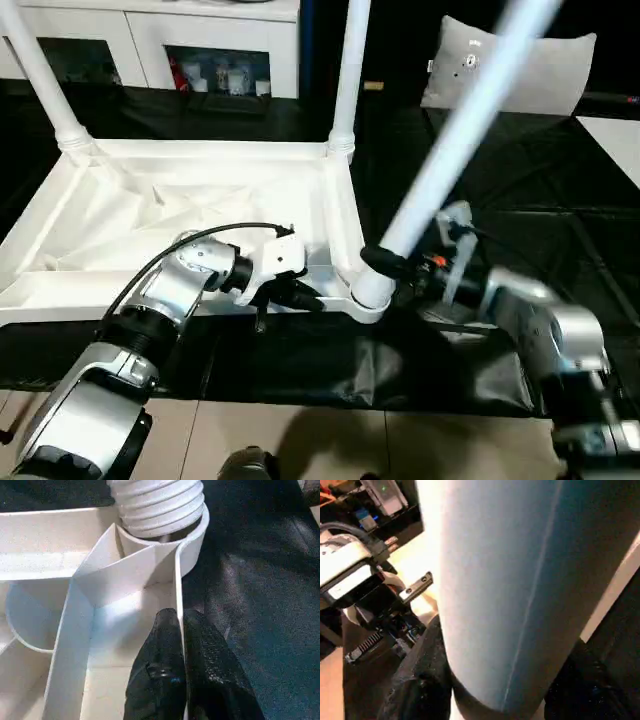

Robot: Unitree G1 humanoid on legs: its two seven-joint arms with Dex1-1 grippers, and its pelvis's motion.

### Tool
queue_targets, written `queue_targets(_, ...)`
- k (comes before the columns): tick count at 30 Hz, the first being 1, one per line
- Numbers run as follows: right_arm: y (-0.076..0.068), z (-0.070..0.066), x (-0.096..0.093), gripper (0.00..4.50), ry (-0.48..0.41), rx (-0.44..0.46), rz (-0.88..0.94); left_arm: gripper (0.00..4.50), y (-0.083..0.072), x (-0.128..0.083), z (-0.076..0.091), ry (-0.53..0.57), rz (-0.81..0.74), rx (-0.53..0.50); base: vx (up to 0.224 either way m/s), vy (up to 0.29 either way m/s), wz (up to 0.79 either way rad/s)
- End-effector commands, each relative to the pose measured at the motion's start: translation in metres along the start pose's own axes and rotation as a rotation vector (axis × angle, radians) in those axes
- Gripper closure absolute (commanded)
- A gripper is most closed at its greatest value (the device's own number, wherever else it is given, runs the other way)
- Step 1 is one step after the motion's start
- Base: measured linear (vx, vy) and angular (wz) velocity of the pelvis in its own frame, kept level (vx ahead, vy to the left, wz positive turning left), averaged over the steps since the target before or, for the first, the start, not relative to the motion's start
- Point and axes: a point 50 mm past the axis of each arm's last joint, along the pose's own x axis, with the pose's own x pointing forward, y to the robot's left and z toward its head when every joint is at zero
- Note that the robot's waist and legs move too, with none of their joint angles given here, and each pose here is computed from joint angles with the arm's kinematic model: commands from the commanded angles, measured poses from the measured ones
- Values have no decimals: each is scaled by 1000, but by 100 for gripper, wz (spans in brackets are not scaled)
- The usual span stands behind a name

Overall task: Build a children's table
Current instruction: Insert table leg to table base

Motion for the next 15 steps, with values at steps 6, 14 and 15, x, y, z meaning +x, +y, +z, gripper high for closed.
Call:
queue_targets(6, 1, -22, -7, 261, 118, -131, -87, 450, 6, -6, 11, -70, 53, 22, 0, 0, 0)
queue_targets(14, 6, -33, -4, 261, 240, -294, -52, 450, 5, -6, 10, -53, 47, 34, 0, 0, 0)
queue_targets(15, 6, -34, -2, 261, 277, -315, -27, 450, 5, -7, 10, -42, 41, 45, 0, 0, 0)
